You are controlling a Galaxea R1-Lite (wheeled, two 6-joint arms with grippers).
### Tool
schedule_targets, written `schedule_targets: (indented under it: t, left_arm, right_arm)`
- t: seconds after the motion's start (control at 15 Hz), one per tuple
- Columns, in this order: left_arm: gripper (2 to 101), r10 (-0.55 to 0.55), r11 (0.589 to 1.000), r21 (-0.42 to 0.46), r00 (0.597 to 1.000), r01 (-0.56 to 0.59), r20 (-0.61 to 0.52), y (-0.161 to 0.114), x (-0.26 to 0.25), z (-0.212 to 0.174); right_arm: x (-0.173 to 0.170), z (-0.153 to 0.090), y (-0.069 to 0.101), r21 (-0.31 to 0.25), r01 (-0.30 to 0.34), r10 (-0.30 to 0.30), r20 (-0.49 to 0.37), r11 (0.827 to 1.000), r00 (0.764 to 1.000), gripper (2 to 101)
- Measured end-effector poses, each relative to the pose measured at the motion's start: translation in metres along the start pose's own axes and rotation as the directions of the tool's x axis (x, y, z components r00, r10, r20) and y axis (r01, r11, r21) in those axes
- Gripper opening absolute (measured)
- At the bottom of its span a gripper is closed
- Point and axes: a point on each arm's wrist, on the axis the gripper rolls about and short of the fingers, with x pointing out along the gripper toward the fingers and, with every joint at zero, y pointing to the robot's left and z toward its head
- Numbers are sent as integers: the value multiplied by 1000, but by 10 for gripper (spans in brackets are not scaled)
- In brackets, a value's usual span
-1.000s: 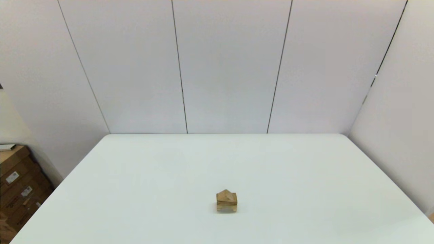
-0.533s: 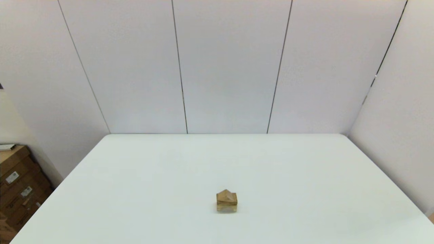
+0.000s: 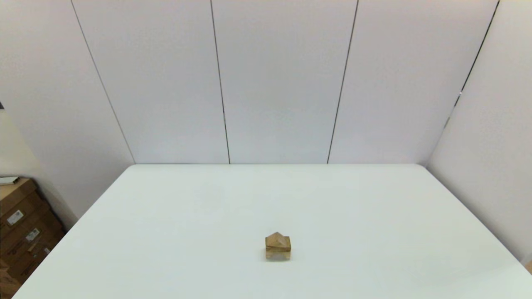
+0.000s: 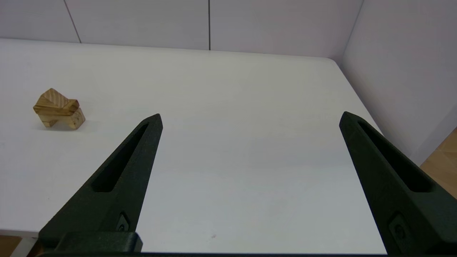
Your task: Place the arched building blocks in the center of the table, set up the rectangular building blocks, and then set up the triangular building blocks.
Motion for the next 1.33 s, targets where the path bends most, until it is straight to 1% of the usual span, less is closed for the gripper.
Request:
schedule_targets:
  t: [0.27,0.4,0.53,0.8,0.93,1.33]
  left_arm:
    - [978,-6,1000,-26,999,7,31,-13,11,-23]
    - [978,-17,994,-104,999,22,50,-18,20,-27]
    - [978,-34,989,-139,995,46,91,-24,33,-27]
    - [978,-50,985,-152,977,83,207,-37,64,-25]
    - [978,-69,986,-132,962,107,262,-44,78,-27]
    - [978,-48,986,-132,929,102,366,-52,94,-28]
  right_arm:
    - [0,0,0,-1,0,0,0,1000,1000,980]
    - [0,0,0,0,0,0,1,1000,1000,980]
    - [0,0,0,0,0,0,1,1000,1000,980]
    - [0,0,0,0,0,0,1,1000,1000,980]
    - [0,0,0,0,0,0,1,1000,1000,980]
    - [0,0,0,0,0,0,1,1000,1000,980]
